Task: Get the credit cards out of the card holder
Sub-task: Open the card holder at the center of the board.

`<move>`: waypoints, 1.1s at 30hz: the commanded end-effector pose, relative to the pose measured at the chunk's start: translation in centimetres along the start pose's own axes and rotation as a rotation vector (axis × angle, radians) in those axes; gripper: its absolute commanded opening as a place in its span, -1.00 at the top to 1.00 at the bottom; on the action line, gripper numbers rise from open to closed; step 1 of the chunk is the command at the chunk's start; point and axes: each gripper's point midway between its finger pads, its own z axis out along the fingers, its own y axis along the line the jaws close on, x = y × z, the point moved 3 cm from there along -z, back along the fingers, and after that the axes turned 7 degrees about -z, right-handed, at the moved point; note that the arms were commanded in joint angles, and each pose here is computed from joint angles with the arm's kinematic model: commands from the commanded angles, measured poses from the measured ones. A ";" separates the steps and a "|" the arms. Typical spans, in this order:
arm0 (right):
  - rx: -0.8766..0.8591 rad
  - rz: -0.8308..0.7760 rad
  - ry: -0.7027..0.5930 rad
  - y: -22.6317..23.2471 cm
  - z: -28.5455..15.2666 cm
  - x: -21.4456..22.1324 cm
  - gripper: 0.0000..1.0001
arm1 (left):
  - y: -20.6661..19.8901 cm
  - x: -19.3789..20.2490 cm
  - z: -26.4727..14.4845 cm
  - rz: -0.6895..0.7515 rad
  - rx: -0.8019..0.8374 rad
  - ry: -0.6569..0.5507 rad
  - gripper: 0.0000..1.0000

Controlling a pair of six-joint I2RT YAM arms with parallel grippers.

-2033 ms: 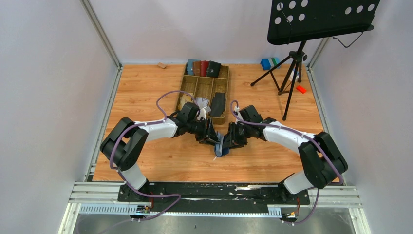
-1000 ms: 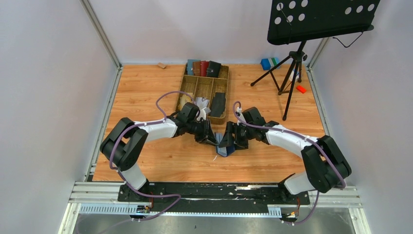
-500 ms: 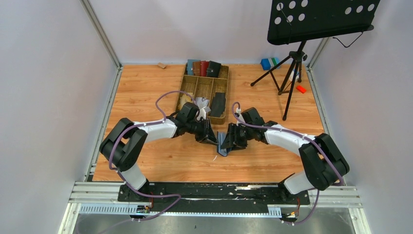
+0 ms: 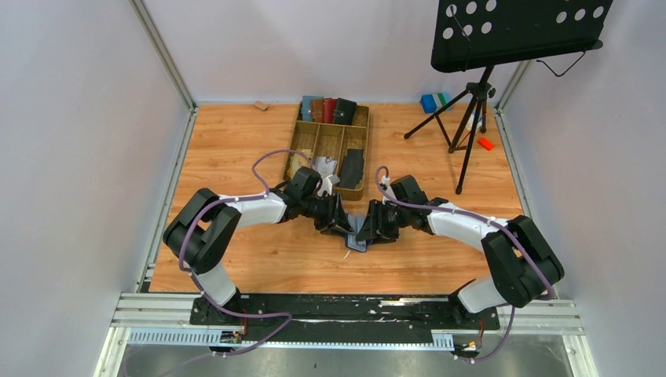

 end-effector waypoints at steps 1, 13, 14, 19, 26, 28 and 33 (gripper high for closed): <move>-0.008 -0.002 -0.015 0.2 0.2 -0.8 0.13 | -0.5 0.1 0.0 0.019 0.029 0.013 0.17; 0.034 0.028 -0.032 -1.1 -0.9 -0.4 -0.08 | 0.9 0.1 0.1 0.010 -0.050 0.018 0.20; 0.030 0.026 -0.039 -1.1 -1.1 -0.3 -0.12 | 1.0 0.1 0.2 0.007 -0.056 0.019 0.20; 0.017 0.028 -0.059 -1.2 -1.7 -0.2 -0.03 | 1.7 0.0 0.4 -0.005 -0.092 0.020 0.22; -0.004 0.029 -0.062 -1.2 -1.9 0.0 0.26 | 1.3 -0.1 1.1 -0.011 -0.067 0.021 0.17; -0.022 0.036 -0.057 -1.3 -1.8 0.2 0.33 | 0.8 -0.1 1.4 -0.020 -0.033 0.021 0.16; -0.077 0.075 -0.053 -1.3 -1.6 0.5 0.38 | -0.7 -0.4 1.8 -0.044 0.082 0.003 0.25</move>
